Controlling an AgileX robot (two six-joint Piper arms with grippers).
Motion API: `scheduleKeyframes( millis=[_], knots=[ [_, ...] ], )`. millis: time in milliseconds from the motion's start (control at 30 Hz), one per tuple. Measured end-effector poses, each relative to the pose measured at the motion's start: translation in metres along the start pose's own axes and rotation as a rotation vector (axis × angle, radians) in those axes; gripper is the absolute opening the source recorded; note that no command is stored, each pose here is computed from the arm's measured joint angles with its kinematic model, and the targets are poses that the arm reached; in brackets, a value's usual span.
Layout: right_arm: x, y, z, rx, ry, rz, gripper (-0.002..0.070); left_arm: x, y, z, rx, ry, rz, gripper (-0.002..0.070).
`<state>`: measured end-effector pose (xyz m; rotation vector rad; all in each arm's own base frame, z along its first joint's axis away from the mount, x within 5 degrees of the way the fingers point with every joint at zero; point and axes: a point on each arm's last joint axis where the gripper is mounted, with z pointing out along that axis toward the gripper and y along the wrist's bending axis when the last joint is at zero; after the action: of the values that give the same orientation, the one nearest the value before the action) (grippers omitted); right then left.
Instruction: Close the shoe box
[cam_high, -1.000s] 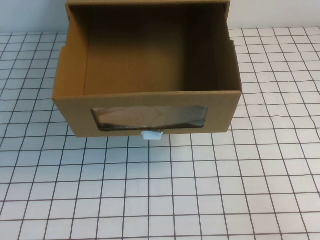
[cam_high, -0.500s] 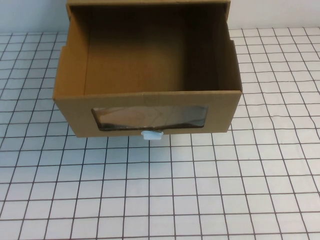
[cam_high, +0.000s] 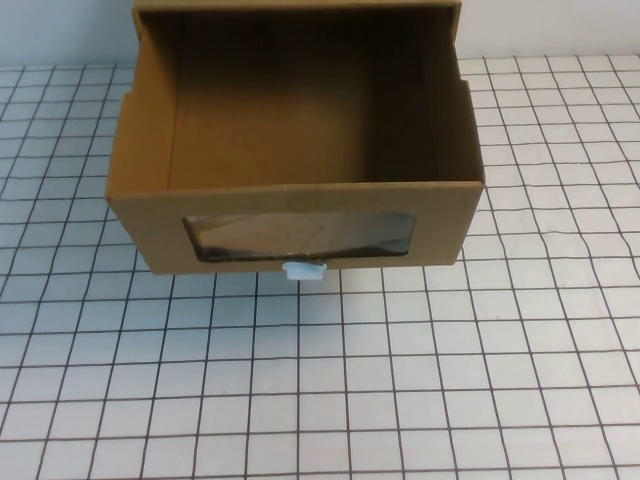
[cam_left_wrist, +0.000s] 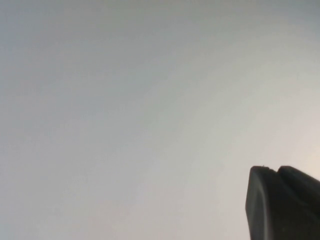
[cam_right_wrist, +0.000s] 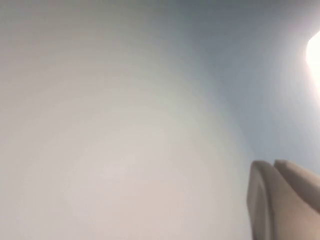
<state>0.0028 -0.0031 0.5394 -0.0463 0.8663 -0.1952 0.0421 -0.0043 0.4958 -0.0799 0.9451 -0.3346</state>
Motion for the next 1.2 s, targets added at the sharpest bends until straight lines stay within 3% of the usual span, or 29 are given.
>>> scheduleKeyframes(
  millis=[133,233,433,500,667,867,1033,1200],
  knots=[
    [0.048,-0.001,0.015,0.039,0.367,0.026,-0.0013,0.015,0.005,0.008,-0.036,0.104,0.007,-0.0002],
    [0.069,0.003,0.013,0.033,0.491,0.067,-0.0014,0.027,0.009,0.010,-0.078,0.214,0.007,-0.0002],
    [0.105,0.029,0.005,-0.077,0.637,0.450,-0.0013,0.061,0.020,0.021,-0.151,0.479,0.078,-0.0002],
    [0.120,0.040,0.002,-0.149,0.708,0.483,-0.0013,0.070,0.022,0.028,-0.141,0.573,0.150,-0.0002],
    [0.149,0.072,0.007,-0.449,0.844,0.401,-0.0013,0.088,0.016,0.057,0.004,0.742,0.254,-0.0002],
    [0.173,0.112,0.018,-0.795,0.877,0.426,-0.0013,0.118,0.004,0.104,0.246,0.895,0.244,-0.0002],
    [0.190,0.157,0.017,-1.164,0.805,0.405,-0.0013,0.149,-0.003,0.150,0.431,0.980,0.200,-0.0002],
    [0.185,0.197,0.004,-1.395,0.644,0.305,-0.0013,0.174,-0.005,0.198,0.519,0.988,0.091,-0.0002]
  ],
)
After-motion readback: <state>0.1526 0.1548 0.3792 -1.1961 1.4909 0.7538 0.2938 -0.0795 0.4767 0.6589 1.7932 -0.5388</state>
